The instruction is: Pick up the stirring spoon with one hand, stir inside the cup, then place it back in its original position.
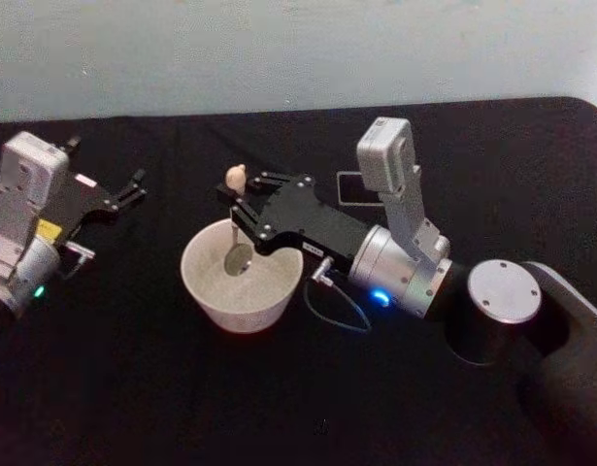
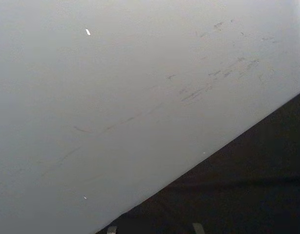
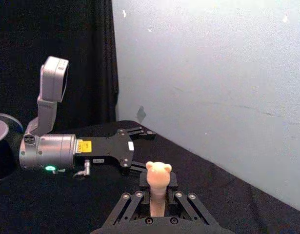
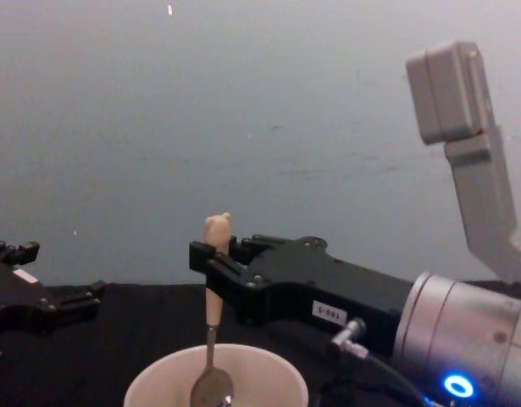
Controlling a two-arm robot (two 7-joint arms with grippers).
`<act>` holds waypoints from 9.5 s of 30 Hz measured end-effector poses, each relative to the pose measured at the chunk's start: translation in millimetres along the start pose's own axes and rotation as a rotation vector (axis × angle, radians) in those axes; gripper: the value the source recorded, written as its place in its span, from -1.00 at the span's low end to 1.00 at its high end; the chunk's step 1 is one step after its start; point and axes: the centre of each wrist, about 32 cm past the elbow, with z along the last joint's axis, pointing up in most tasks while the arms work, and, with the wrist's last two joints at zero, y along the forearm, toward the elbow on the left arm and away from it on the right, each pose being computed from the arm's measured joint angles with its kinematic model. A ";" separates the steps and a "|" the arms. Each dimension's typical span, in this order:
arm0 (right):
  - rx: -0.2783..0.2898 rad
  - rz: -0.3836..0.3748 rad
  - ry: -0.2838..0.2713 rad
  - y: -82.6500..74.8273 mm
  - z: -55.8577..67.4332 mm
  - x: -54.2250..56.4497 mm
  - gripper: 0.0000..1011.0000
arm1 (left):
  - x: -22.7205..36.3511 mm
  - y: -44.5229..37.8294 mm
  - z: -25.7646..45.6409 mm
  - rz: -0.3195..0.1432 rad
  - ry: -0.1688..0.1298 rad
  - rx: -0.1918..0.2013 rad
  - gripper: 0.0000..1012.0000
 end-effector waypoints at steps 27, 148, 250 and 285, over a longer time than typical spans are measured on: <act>-0.020 -0.041 -0.026 -0.8 -12.9 0.3 -0.61 | 0.0 0.0 0.0 0.000 0.000 0.000 0.98; -0.008 -0.037 -0.039 10.3 -15.5 -5.9 -0.61 | 0.0 0.0 0.0 0.000 0.000 0.000 0.98; 0.088 -0.097 -0.070 -29.5 50.1 8.3 -0.61 | 0.0 0.0 0.0 0.000 0.000 0.000 0.98; 0.027 -0.337 -0.095 -72.9 69.4 32.3 -0.61 | 0.0 0.0 0.0 0.000 0.000 0.000 0.98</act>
